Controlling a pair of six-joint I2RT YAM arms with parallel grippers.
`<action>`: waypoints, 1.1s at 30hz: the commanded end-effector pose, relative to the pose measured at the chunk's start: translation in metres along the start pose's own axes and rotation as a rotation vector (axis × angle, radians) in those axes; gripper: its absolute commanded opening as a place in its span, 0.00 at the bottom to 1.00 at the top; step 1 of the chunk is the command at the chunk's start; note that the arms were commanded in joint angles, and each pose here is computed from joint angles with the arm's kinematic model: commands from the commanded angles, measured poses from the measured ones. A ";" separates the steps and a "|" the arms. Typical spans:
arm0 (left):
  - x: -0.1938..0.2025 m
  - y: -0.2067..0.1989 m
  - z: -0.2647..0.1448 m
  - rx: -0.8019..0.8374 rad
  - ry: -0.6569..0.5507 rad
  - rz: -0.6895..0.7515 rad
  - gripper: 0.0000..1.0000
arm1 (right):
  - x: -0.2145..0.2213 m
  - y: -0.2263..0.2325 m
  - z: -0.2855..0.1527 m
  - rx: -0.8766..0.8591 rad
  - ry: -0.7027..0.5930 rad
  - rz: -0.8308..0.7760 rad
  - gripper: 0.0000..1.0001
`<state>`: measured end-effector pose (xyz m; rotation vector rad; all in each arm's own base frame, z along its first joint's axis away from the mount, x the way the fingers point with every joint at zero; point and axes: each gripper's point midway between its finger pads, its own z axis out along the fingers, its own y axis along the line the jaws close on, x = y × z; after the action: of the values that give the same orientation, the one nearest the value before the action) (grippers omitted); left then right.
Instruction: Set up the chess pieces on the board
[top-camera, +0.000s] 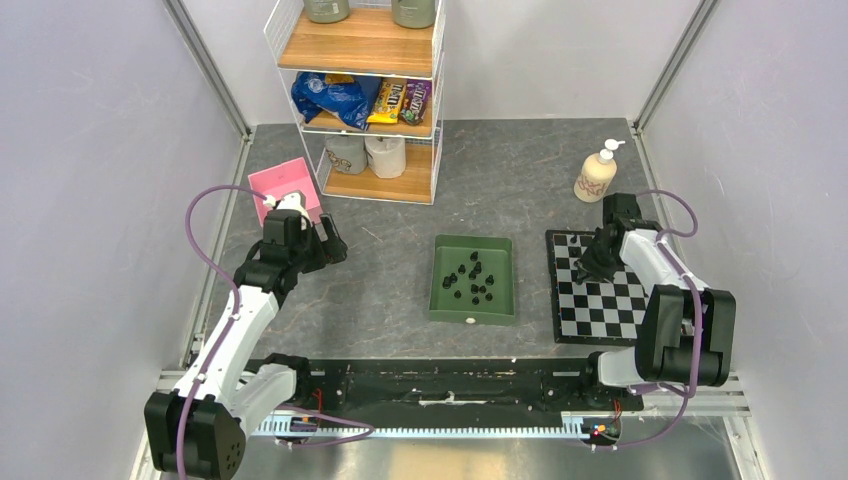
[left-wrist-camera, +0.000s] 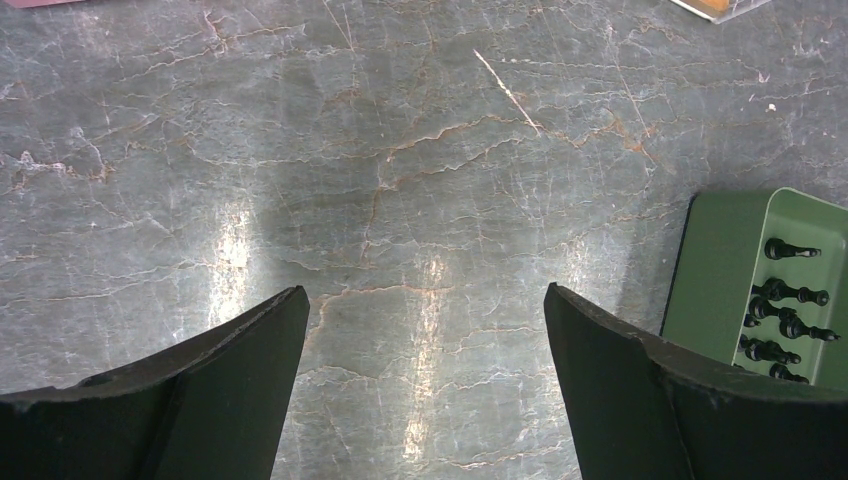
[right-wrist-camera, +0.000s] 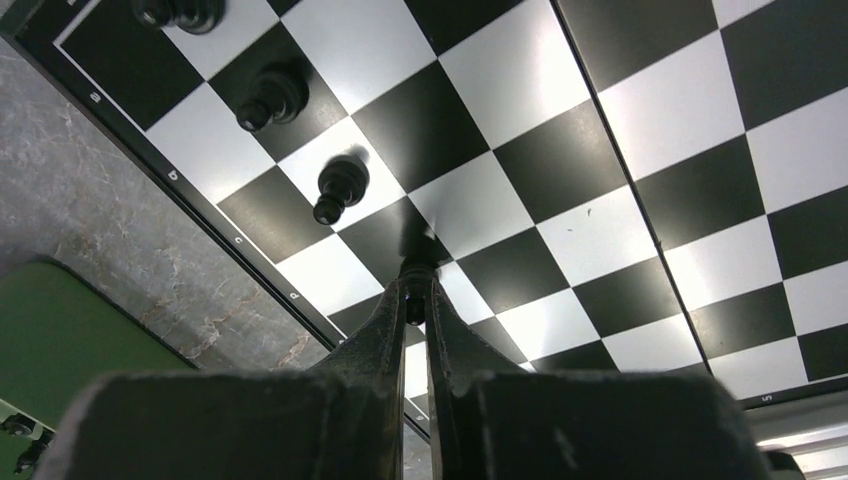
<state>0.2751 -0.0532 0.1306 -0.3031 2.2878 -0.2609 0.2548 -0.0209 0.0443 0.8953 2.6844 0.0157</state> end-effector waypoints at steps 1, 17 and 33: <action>-0.018 -0.010 -0.005 0.033 -0.043 -0.004 0.95 | -0.025 0.011 -0.004 -0.038 -0.064 -0.010 0.13; -0.018 -0.010 -0.005 0.032 -0.041 -0.005 0.95 | -0.029 0.012 0.008 -0.036 -0.059 -0.007 0.15; -0.017 -0.010 -0.004 0.031 -0.037 -0.007 0.95 | -0.020 0.007 -0.001 -0.032 -0.047 -0.020 0.16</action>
<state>0.2752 -0.0532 0.1295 -0.3036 2.2919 -0.2598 0.2733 -0.0247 0.0452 0.8660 2.6569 0.0390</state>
